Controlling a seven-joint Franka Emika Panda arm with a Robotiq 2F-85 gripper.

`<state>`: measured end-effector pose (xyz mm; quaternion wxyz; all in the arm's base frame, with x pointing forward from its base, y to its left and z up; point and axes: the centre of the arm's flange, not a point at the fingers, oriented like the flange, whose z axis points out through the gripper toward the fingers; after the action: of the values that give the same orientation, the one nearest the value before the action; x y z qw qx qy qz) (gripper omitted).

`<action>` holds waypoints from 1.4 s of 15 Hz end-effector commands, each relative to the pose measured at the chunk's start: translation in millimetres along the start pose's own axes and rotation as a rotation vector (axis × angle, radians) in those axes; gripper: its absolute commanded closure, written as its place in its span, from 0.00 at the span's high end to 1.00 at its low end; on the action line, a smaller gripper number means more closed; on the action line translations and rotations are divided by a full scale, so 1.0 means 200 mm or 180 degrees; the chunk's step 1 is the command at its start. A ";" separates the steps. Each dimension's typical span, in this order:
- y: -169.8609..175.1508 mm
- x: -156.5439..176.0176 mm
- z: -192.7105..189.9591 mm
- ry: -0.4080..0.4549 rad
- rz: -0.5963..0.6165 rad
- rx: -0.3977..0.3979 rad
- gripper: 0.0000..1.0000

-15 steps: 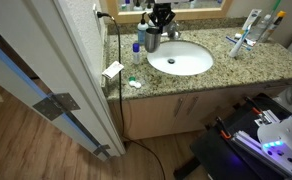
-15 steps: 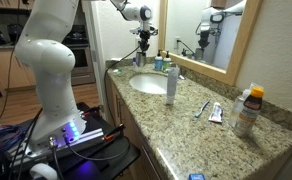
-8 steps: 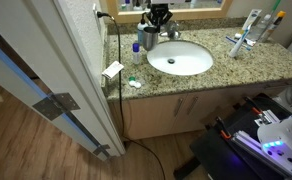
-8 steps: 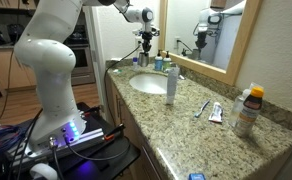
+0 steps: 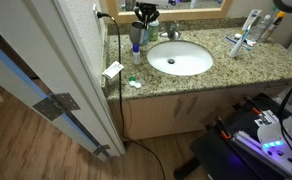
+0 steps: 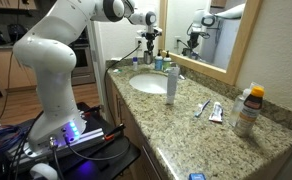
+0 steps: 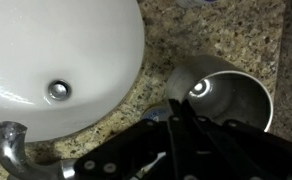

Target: Take the silver cup out of the sink and place it on the counter top

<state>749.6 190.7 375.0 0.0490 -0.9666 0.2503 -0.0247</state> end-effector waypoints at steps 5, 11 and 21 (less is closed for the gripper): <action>-0.06 0.00 0.19 0.0012 0.0021 -0.0198 0.01; -0.11 -0.03 0.25 0.0081 0.0014 -0.0309 0.01; -0.07 -0.11 -0.19 0.0292 -0.0032 0.0029 0.80</action>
<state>753.3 221.5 369.4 0.0217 -0.9658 0.2523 -0.0552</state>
